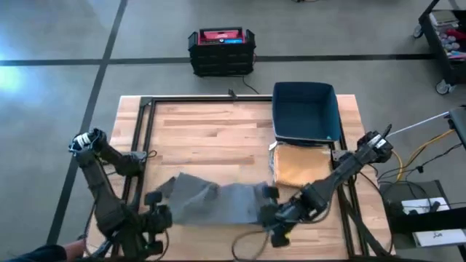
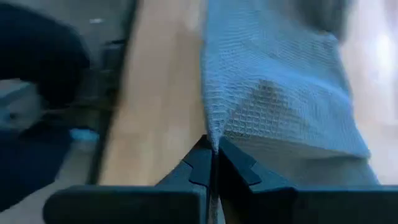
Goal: Fold towel
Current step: Fold the gray kitchen towel
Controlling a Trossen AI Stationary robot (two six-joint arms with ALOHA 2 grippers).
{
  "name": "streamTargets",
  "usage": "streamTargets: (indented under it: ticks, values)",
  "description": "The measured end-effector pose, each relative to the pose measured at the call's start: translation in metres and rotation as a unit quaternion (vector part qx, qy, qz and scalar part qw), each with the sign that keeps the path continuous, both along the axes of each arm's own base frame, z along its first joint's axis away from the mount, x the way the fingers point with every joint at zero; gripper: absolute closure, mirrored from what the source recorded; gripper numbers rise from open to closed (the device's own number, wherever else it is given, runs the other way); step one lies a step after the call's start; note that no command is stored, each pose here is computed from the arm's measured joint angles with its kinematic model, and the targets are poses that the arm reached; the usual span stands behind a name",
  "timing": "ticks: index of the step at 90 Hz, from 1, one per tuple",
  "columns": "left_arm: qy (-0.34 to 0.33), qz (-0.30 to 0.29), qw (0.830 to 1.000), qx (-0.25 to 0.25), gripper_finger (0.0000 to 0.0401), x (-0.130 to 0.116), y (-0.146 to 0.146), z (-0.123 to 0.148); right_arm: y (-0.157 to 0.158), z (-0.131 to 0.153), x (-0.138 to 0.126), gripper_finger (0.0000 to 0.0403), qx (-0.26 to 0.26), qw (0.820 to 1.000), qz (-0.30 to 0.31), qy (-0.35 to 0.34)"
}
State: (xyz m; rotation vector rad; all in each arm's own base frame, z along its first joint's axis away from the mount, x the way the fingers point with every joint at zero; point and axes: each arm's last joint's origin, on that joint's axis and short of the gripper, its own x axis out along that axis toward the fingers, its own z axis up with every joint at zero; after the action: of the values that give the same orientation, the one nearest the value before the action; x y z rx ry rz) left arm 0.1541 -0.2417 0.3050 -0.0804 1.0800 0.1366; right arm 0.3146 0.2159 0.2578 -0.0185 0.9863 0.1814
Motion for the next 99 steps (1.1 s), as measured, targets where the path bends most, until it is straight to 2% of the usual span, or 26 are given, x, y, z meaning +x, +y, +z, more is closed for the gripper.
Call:
streamTargets:
  ticks: [8, 19, 25, 34, 40, 47, 61, 74, 79, 86, 99]
  values:
    - [-0.027, 0.008, 0.999, 0.034, 0.0401, 0.000, 0.004, 0.002, -0.004, 0.000, 0.001, 0.0403, -0.027, 1.000, 0.002, -0.005]
    - [-0.037, 0.035, 0.988, 0.143, 0.0401, 0.009, 0.030, 0.004, -0.031, -0.001, 0.014, 0.0403, -0.115, 0.992, -0.047, -0.029]
    - [-0.030, 0.061, 0.974, 0.216, 0.0401, 0.015, 0.050, 0.002, -0.054, 0.000, 0.023, 0.0403, -0.175, 0.980, -0.090, -0.039]
    - [-0.053, 0.086, 0.958, 0.267, 0.0401, 0.033, 0.080, -0.004, -0.097, 0.001, 0.038, 0.0403, -0.249, 0.954, -0.161, -0.045]
    - [-0.054, 0.118, 0.949, 0.289, 0.0401, 0.045, 0.106, -0.009, -0.128, 0.002, 0.046, 0.0403, -0.274, 0.938, -0.207, -0.040]
    - [-0.014, 0.159, 0.936, 0.312, 0.0401, 0.053, 0.140, -0.020, -0.165, 0.001, 0.053, 0.0403, -0.277, 0.927, -0.253, -0.024]
    - [0.039, 0.239, 0.913, 0.329, 0.0401, 0.058, 0.200, -0.043, -0.223, -0.006, 0.057, 0.0403, -0.275, 0.905, -0.324, -0.005]
    - [0.056, 0.293, 0.900, 0.319, 0.0401, 0.056, 0.240, -0.056, -0.265, -0.018, 0.054, 0.0403, -0.265, 0.884, -0.384, -0.003]
    - [0.054, 0.302, 0.900, 0.309, 0.0396, 0.055, 0.249, -0.058, -0.278, -0.023, 0.052, 0.0403, -0.260, 0.879, -0.401, -0.003]
    - [0.060, 0.289, 0.907, 0.300, 0.0376, 0.055, 0.259, -0.060, -0.293, -0.029, 0.048, 0.0395, -0.245, 0.880, -0.406, 0.011]
    - [0.046, 0.282, 0.913, 0.289, 0.0306, 0.055, 0.271, -0.047, -0.317, -0.027, 0.040, 0.0348, -0.237, 0.870, -0.431, 0.026]
